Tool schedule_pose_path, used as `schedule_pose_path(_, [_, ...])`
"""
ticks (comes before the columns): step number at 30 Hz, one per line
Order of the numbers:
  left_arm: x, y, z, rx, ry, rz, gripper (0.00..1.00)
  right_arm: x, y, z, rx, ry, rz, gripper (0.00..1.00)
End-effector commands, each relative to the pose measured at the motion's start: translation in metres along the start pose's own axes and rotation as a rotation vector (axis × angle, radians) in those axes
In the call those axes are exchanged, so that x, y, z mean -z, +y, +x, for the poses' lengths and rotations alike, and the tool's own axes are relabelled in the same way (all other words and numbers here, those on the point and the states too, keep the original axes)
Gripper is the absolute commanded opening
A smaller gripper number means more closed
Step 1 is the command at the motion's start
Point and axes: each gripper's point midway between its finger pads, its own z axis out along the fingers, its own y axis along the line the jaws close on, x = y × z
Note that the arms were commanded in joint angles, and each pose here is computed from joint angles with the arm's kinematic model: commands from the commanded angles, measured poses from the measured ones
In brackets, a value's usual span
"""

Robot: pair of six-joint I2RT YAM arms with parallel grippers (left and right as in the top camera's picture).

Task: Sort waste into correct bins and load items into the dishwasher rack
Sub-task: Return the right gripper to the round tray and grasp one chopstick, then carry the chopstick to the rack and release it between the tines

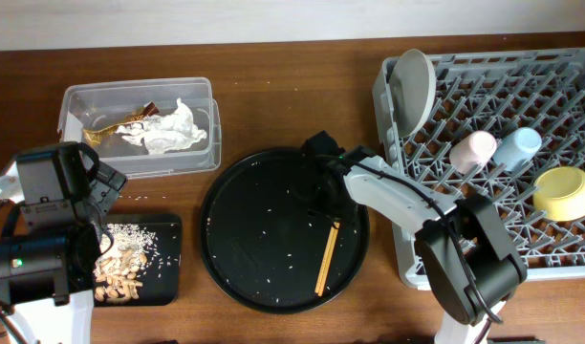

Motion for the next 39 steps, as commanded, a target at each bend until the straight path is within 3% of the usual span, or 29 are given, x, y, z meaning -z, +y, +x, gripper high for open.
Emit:
schedule_pose_path(1, [0.001,0.002,-0.003,0.002,-0.014,-0.009,0.99,-0.002,0.004,0.005,0.015,-0.015,0.009,0.57])
schedule_pose_path(20, [0.001,0.002,-0.003,0.002,-0.014,-0.009,0.99,0.019,0.012,0.002,0.036,-0.030,0.032,0.57])
schedule_pose_path(29, [0.001,0.002,-0.003,0.002,-0.014,-0.009,0.99,0.016,0.028,0.005,0.088,-0.099,0.036,0.56])
schedule_pose_path(39, [0.001,0.002,-0.003,0.002,-0.014,-0.009,0.99,-0.011,0.024,0.005,0.086,-0.071,0.083,0.56])
